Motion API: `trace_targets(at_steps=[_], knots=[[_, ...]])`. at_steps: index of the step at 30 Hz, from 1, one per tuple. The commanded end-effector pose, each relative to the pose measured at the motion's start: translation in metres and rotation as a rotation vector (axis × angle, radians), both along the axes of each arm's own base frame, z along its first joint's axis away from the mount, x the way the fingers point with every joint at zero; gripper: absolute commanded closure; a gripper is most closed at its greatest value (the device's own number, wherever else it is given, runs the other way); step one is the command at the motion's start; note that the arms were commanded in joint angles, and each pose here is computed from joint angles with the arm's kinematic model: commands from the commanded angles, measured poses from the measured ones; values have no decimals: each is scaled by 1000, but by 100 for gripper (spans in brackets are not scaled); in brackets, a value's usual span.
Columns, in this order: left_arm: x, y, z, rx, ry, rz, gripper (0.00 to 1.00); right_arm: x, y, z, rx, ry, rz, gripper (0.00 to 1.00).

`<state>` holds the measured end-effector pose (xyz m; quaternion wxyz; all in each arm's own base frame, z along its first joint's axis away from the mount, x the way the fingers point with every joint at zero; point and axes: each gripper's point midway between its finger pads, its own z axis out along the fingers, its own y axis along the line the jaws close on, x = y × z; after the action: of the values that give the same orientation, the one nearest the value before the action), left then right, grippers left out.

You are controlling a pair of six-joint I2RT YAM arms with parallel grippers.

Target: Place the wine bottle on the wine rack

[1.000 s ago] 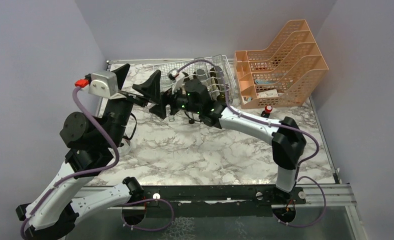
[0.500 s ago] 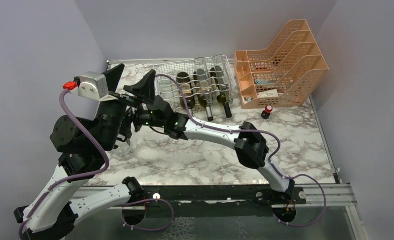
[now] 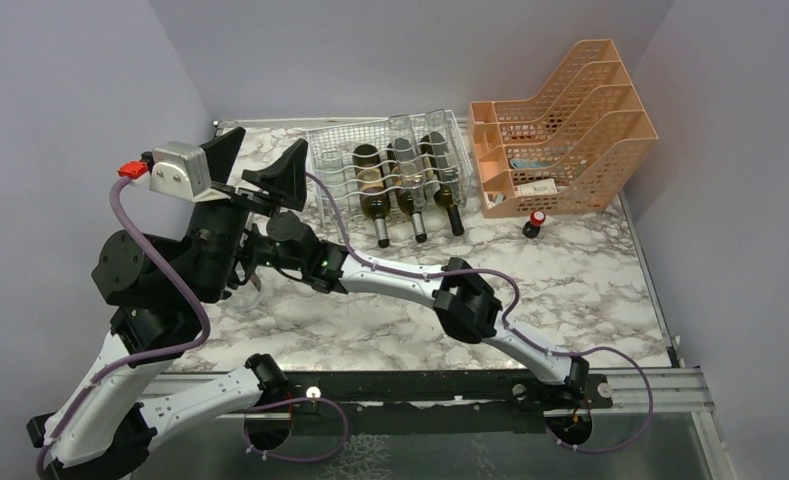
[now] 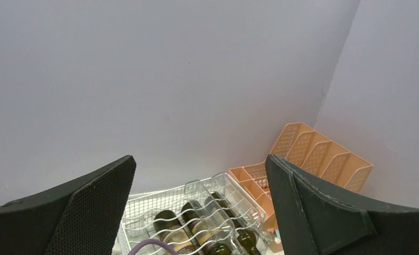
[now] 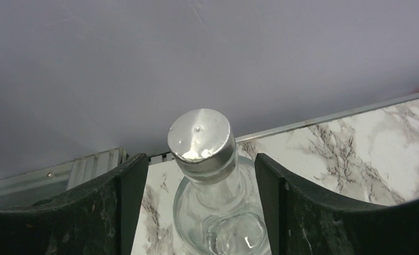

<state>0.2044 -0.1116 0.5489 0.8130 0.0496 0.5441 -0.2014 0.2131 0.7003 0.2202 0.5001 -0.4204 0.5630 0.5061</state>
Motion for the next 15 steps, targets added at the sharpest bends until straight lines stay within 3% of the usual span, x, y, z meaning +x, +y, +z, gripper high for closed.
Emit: trace_targets(at_steps=[1,4,10,15], knots=[[-4,3,7,-16,-9,-11,1,0,12,28,91,-71,-26,28],[-3,3,7,-9,-3,-7,1,4,13,21,75,-79,-43,40],[-3,3,5,-10,5,-5,1,11,-4,31,63,-123,-117,85],[-1,0,2,-6,13,-5,1,14,-33,53,67,-179,-177,98]])
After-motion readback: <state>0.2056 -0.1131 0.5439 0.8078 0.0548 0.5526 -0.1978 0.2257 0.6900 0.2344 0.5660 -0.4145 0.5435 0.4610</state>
